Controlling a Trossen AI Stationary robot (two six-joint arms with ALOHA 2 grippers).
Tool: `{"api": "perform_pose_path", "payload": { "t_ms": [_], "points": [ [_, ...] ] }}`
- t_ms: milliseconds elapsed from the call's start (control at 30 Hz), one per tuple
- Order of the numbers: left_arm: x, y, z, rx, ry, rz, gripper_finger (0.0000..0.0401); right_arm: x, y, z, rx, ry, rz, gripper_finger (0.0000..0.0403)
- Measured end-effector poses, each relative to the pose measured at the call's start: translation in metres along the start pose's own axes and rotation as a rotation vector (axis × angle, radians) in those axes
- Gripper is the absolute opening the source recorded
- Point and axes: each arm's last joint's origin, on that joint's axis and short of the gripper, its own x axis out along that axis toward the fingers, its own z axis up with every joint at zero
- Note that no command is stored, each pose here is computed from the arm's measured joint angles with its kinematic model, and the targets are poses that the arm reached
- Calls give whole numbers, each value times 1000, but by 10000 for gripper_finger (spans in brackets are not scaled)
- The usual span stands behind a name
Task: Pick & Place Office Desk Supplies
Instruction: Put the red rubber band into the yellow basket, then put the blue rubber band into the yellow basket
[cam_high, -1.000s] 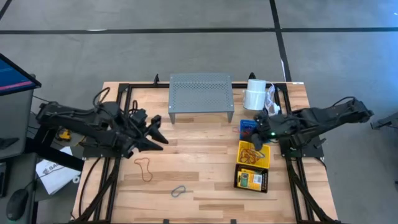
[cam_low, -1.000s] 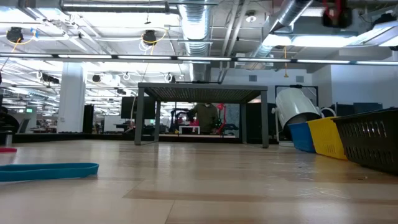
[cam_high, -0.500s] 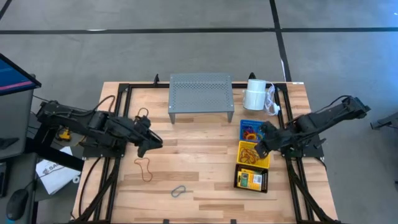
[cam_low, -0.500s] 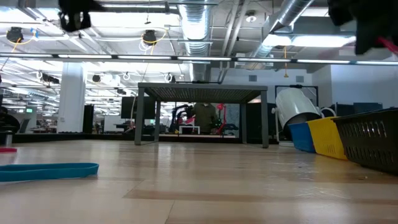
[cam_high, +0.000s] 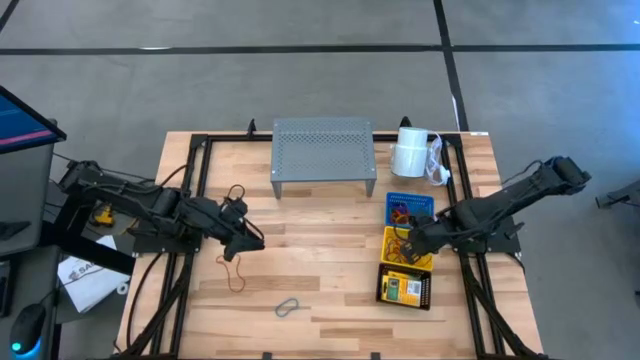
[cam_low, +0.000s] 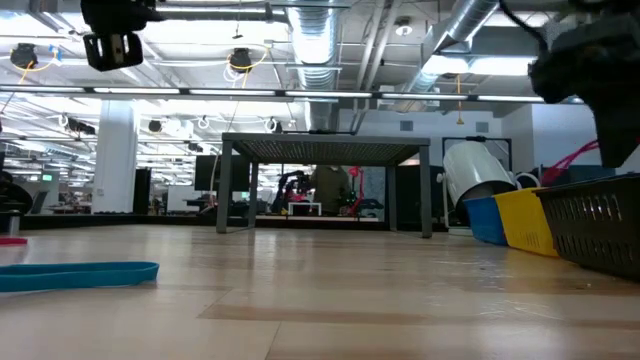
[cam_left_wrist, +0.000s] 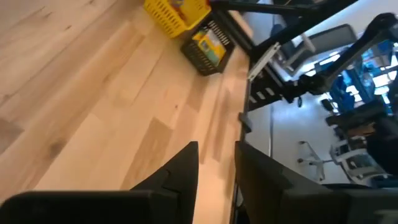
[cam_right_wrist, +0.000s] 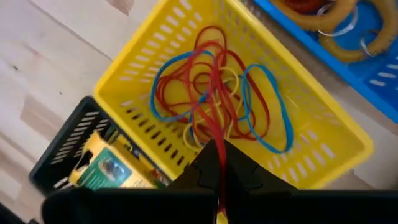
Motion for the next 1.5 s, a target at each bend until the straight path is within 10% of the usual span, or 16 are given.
{"api": "perform_pose_path", "payload": {
  "t_ms": [1000,1500],
  "points": [
    [0,-2,1,21,-2,-19,96,28,9,13,-55,46,6,7],
    [0,-3,0,26,22,-53,96,28,4,17,-18,71,-23,217]
  ]
}}
